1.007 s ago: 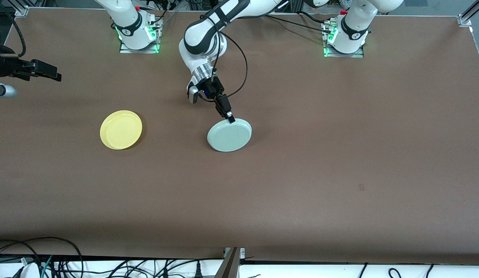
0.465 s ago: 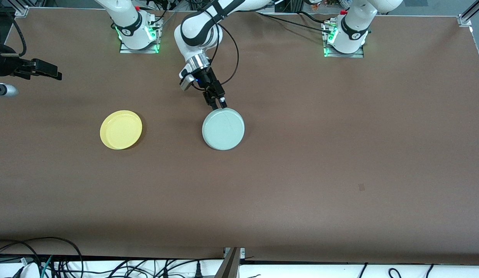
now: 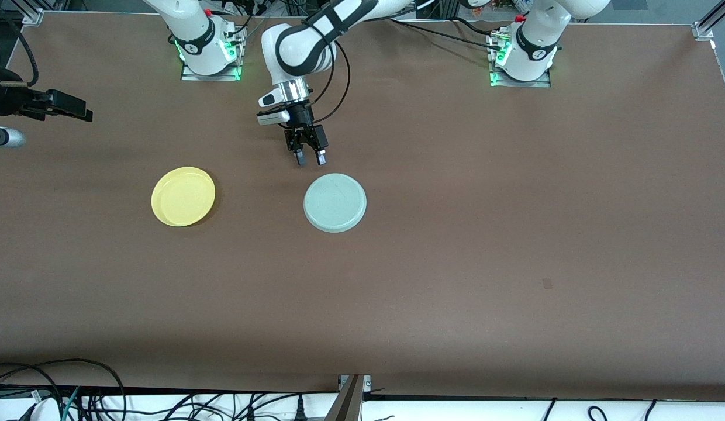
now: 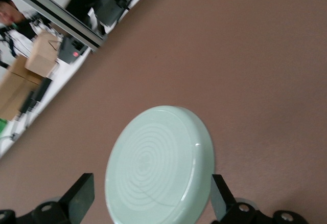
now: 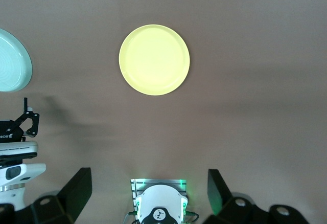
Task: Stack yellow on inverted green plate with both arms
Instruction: 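Lower the inverted green plate and open the left gripper, then retract the left gripper while the right gripper reaches the yellow plate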
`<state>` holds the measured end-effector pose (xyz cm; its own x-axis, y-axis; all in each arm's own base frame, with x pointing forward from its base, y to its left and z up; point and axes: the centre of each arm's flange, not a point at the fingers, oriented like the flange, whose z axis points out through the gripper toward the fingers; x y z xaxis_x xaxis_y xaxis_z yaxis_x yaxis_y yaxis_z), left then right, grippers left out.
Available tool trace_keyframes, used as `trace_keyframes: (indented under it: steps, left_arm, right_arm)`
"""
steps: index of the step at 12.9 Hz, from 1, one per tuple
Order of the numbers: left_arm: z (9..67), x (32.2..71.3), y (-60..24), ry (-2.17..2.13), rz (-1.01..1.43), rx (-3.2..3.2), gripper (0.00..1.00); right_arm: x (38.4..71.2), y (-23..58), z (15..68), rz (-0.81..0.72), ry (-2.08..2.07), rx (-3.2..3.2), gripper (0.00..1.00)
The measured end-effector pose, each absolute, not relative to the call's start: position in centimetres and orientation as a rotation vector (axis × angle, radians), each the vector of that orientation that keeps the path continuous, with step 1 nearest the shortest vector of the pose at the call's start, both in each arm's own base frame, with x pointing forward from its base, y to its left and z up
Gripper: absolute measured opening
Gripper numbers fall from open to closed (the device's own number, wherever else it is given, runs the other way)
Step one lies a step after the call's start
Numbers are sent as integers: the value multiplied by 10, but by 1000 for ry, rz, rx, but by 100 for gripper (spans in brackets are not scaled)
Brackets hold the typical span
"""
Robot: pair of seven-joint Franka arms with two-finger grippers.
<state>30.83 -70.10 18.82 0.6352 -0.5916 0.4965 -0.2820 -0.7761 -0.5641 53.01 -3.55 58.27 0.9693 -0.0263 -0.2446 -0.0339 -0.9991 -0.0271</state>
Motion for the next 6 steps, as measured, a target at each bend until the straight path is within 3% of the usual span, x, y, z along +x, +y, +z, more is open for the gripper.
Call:
trace_keyframes:
  steps: [6]
  left_arm:
    - [240, 408, -665, 232, -665, -2845, 100]
  right_arm:
    - [533, -55, 580, 361, 104, -3086, 100]
